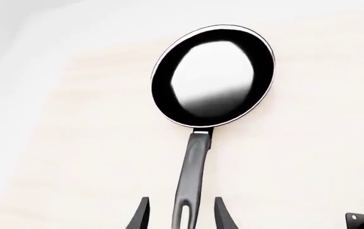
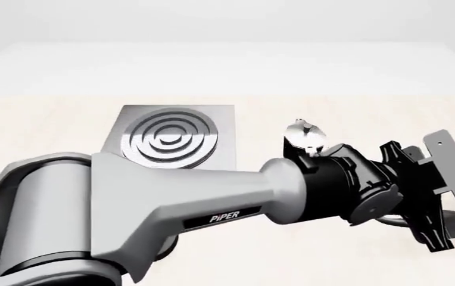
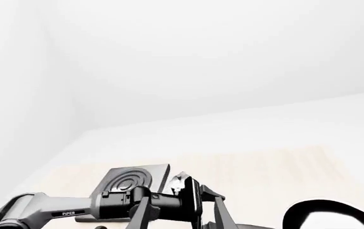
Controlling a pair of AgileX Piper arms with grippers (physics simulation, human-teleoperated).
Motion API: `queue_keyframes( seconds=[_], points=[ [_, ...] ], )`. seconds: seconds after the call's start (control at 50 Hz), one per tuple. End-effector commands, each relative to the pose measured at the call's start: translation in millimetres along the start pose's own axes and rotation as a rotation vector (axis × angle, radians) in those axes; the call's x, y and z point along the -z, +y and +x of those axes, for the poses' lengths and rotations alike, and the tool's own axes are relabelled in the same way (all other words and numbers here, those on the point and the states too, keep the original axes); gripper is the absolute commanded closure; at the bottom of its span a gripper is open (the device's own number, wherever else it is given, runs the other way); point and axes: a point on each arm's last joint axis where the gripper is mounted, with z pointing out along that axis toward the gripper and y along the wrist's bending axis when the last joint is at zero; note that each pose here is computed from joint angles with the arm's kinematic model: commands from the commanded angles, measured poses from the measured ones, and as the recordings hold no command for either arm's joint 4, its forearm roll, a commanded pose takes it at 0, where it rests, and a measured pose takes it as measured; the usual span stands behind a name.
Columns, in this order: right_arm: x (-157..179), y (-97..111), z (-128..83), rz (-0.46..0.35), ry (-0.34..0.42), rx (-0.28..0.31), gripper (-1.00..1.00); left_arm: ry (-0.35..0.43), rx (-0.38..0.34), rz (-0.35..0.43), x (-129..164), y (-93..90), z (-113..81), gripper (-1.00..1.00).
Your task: Put the frying pan on the stove.
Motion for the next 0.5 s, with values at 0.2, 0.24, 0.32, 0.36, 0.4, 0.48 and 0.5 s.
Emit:
queue_keyframes(
  seconds=[0.2,0.24,0.32,0.36,0.4,0.48,0.5],
  points=[
    [-0.2,0.1,0.1,0.001,0.001,-0.004,-1.00,0.035,0.023,0.009,-18.7,-5.5,20.1,-1.00],
    [-0.1,0.1,0.1,0.001,0.000,-0.005,-1.00,0.038,0.027,0.008,-20.2,-4.4,21.5,-1.00],
    [-0.1,0.2,0.1,0.001,0.000,-0.006,-1.00,0.044,0.030,0.005,-23.3,-2.2,23.9,-1.00],
    [-0.2,0.2,0.2,0.002,0.000,-0.007,-1.00,0.045,0.032,0.003,-24.8,-0.5,24.9,-1.00],
    [-0.1,0.3,0.2,0.002,0.000,-0.008,-1.00,0.049,0.033,0.005,-26.0,-1.9,26.6,-1.00],
    [-0.1,0.2,0.1,0.002,0.000,-0.009,-1.00,0.056,0.032,0.009,-29.6,-4.0,30.8,-1.00],
    [-0.1,0.3,0.2,0.002,0.000,-0.009,-1.00,0.058,0.031,0.008,-30.3,-3.5,31.3,-1.00]
  ],
)
